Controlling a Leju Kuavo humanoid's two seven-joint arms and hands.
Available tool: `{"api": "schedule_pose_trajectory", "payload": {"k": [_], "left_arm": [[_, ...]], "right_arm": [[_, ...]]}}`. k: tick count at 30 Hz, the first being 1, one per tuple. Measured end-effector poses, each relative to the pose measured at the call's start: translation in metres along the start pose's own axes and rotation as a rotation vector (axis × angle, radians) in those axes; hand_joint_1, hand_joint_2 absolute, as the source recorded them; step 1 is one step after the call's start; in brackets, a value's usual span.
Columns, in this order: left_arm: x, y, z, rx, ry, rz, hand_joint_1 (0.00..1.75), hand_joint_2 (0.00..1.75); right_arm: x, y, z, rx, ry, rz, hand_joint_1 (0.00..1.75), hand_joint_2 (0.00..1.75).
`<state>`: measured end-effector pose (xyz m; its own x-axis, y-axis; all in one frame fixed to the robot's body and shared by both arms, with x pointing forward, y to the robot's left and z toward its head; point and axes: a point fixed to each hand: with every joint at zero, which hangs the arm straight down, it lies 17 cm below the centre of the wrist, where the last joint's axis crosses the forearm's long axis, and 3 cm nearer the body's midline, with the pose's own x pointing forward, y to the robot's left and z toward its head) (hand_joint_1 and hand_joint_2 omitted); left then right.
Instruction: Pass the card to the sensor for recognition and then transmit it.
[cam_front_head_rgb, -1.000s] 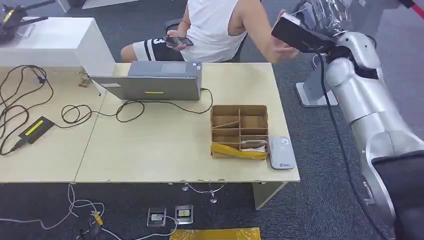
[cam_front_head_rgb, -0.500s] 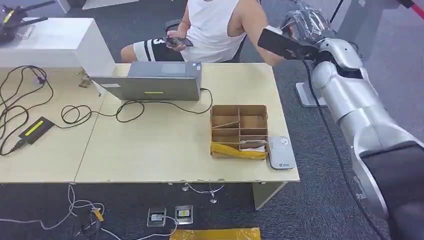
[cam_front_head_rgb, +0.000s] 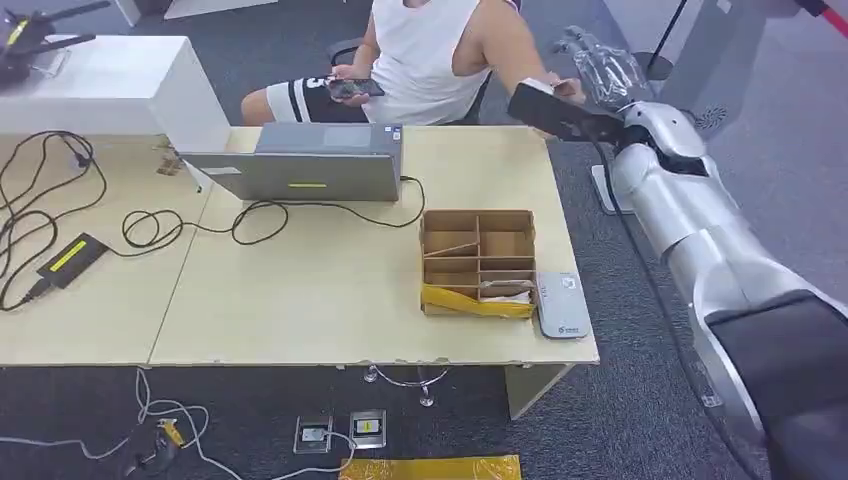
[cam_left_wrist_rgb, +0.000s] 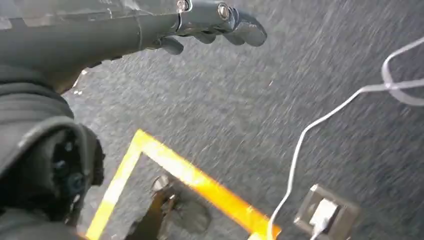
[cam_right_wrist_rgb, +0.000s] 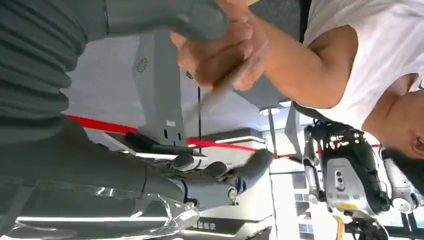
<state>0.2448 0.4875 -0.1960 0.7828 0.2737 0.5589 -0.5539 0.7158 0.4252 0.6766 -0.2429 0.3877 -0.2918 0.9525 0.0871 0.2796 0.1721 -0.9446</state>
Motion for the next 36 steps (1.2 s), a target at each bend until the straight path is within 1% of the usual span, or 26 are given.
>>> {"api": "schedule_pose_trajectory", "payload": {"k": [4,8,12,17,21,23,26,29,33,36], "left_arm": [[0.012,0.022,-0.009,0.039,-0.032,-0.002,0.0,0.0],[0.019,0.037,-0.016,0.058,-0.042,-0.003,0.0,0.0],[0.012,0.041,-0.017,0.061,-0.03,-0.001,0.0,0.0],[0.002,0.042,-0.016,0.064,-0.024,-0.003,0.0,0.0],[-0.005,0.039,-0.014,0.06,-0.016,-0.006,0.0,0.0],[-0.006,0.037,-0.013,0.059,-0.016,-0.006,0.0,0.0],[-0.007,0.037,-0.012,0.064,-0.019,0.0,0.0,0.0],[-0.009,0.037,-0.011,0.067,-0.02,0.006,0.0,0.0],[-0.013,0.037,-0.01,0.077,-0.01,0.016,0.0,0.0],[-0.016,0.034,-0.008,0.079,-0.005,0.018,0.0,0.0]], "right_arm": [[0.002,-0.001,0.001,-0.022,-0.013,-0.039,0.0,1.75],[0.011,-0.003,0.002,-0.035,-0.057,-0.138,0.0,1.75],[0.034,-0.004,0.002,-0.015,-0.136,-0.29,0.0,1.75],[0.062,-0.002,0.008,0.017,-0.201,-0.444,0.0,1.75],[0.079,-0.002,0.014,0.017,-0.244,-0.492,0.0,1.75],[0.087,-0.003,0.017,0.039,-0.261,-0.544,0.0,1.75],[0.097,0.007,0.029,0.107,-0.272,-0.66,0.0,1.75],[0.1,0.016,0.044,0.145,-0.258,-0.72,0.0,1.75],[0.101,0.044,0.074,0.175,-0.226,-0.727,0.0,1.75],[0.101,0.049,0.087,0.169,-0.227,-0.709,0.0,1.75]]}}
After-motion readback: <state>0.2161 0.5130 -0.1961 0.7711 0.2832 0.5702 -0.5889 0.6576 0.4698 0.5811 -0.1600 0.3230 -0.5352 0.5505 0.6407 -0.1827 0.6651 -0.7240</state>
